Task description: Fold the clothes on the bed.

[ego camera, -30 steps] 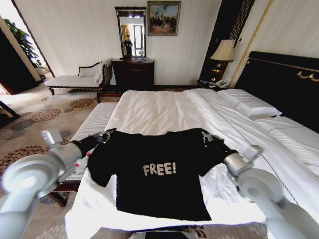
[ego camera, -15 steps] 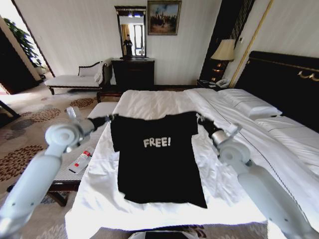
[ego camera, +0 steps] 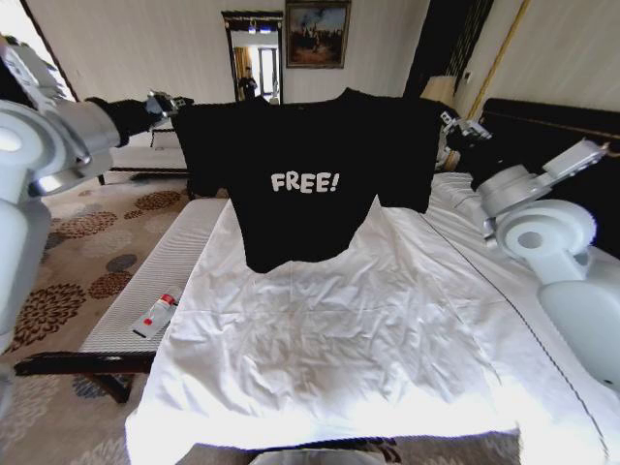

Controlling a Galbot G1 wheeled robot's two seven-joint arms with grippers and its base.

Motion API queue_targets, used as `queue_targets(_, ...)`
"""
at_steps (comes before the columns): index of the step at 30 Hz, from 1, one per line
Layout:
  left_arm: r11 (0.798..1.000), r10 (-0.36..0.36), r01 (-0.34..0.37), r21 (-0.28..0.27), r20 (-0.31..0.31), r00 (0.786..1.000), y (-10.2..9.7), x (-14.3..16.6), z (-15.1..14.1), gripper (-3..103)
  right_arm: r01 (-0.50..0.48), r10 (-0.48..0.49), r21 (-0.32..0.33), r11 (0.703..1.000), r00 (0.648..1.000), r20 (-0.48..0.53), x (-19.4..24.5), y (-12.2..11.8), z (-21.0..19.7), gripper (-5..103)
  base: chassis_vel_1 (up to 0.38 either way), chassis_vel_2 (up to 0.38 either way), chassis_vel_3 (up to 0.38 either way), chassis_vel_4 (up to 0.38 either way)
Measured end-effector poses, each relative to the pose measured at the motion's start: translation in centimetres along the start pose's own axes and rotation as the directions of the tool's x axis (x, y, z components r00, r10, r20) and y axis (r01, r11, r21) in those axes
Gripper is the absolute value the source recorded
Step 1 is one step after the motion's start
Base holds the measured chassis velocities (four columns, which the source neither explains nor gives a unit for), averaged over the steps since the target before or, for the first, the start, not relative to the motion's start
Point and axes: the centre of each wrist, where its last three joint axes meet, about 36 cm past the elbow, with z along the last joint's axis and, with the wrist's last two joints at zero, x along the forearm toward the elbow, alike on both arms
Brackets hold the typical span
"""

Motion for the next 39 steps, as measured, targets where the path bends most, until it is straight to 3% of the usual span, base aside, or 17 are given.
queue_targets(2,1.000,0.008,-0.008,-0.023,-0.037,0.999,-1.3,2.3,2.7,2,0.018,-0.018,-0.024,1.000,1.000,-0.020,1.9,1.8,0.9,0,0.000,0.000,0.000,0.000)
queue_targets(4,0.998,0.050,-0.051,-0.034,-0.031,0.998,-3.7,5.4,4.1,2,0.032,-0.033,-0.046,0.998,0.999,-0.037,3.7,3.5,0.6,0,0.000,0.000,0.000,0.000)
queue_targets(5,0.998,0.050,-0.051,-0.034,-0.031,0.998,-3.7,5.4,4.1,2,0.032,-0.033,-0.046,0.998,0.999,-0.037,3.7,3.5,0.6,0,0.000,0.000,0.000,0.000)
queue_targets(9,0.983,0.176,-0.177,-0.049,-0.021,0.984,-8.8,10.7,5.1,2,0.139,-0.141,-0.035,0.990,0.989,-0.035,7.3,7.0,-2.2,0,0.000,0.000,0.000,0.000)
queue_targets(10,0.983,0.176,-0.177,-0.049,-0.021,0.984,-8.8,10.7,5.1,2,0.139,-0.141,-0.035,0.990,0.989,-0.035,7.3,7.0,-2.2,0,0.000,0.000,0.000,0.000)
queue_targets(13,0.962,0.261,-0.256,-0.095,0.049,0.964,-11.8,15.1,3.2,2,0.160,-0.160,-0.005,0.987,0.987,-0.016,9.1,7.7,-5.7,0,0.000,0.000,0.000,0.000)
queue_targets(20,0.932,0.355,-0.340,-0.125,0.128,0.926,-13.8,19.2,-0.5,2,0.195,-0.204,0.094,0.976,0.975,0.091,8.8,8.6,-13.4,0,0.000,0.000,0.000,0.000)
queue_targets(23,0.936,0.346,-0.332,-0.116,0.138,0.928,-13.3,19.2,-1.4,2,0.210,-0.222,0.120,0.970,0.971,0.091,8.6,9.0,-14.4,0,0.000,0.000,0.000,0.000)
queue_targets(25,0.954,0.293,-0.284,-0.093,0.109,0.950,-11.7,17.3,-1.4,2,0.191,-0.198,0.127,0.973,0.979,0.047,8.2,9.0,-13.5,0,0.000,0.000,0.000,0.000)
queue_targets(27,0.973,0.224,-0.221,-0.070,0.046,0.973,-9.7,14.8,0.4,2,0.149,-0.146,0.091,0.985,0.988,-0.042,7.9,8.4,-10.5,0,0.000,0.000,0.000,0.000)
queue_targets(28,0.973,0.224,-0.221,-0.070,0.046,0.973,-9.7,14.8,0.4,2,0.149,-0.146,0.091,0.985,0.988,-0.042,7.9,8.4,-10.5,0,0.000,0.000,0.000,0.000)
queue_targets(31,0.994,0.096,-0.101,-0.041,-0.124,0.988,-5.5,8.5,6.6,2,0.073,-0.080,-0.034,0.997,0.963,-0.258,8.1,7.6,-3.1,0,0.000,0.000,0.000,0.000)
queue_targets(32,0.998,0.049,-0.057,-0.041,-0.174,0.984,-3.9,6.4,8.9,2,0.031,-0.051,-0.069,0.997,0.947,-0.318,8.0,6.9,-0.4,0,0.000,0.000,0.000,0.000)
queue_targets(33,0.998,0.049,-0.057,-0.041,-0.174,0.984,-3.9,6.4,8.9,2,0.031,-0.051,-0.069,0.997,0.947,-0.318,8.0,6.9,-0.4,0,0.000,0.000,0.000,0.000)
queue_targets(36,0.996,-0.087,0.080,-0.035,-0.329,0.940,1.6,-0.3,17.2,2,-0.110,0.021,-0.155,0.982,0.875,-0.484,8.0,4.8,8.7,0,0.000,0.000,0.000,0.000)
queue_targets(38,0.990,-0.138,0.137,-0.032,-0.391,0.910,4.3,-3.7,22.1,2,-0.195,0.061,-0.183,0.964,0.826,-0.560,7.7,3.2,14.3,0,0.000,0.000,0.000,0.000)
queue_targets(39,0.990,-0.138,0.137,-0.032,-0.391,0.910,4.3,-3.7,22.1,2,-0.195,0.061,-0.183,0.964,0.826,-0.560,7.7,3.2,14.3,0,0.000,0.000,0.000,0.000)
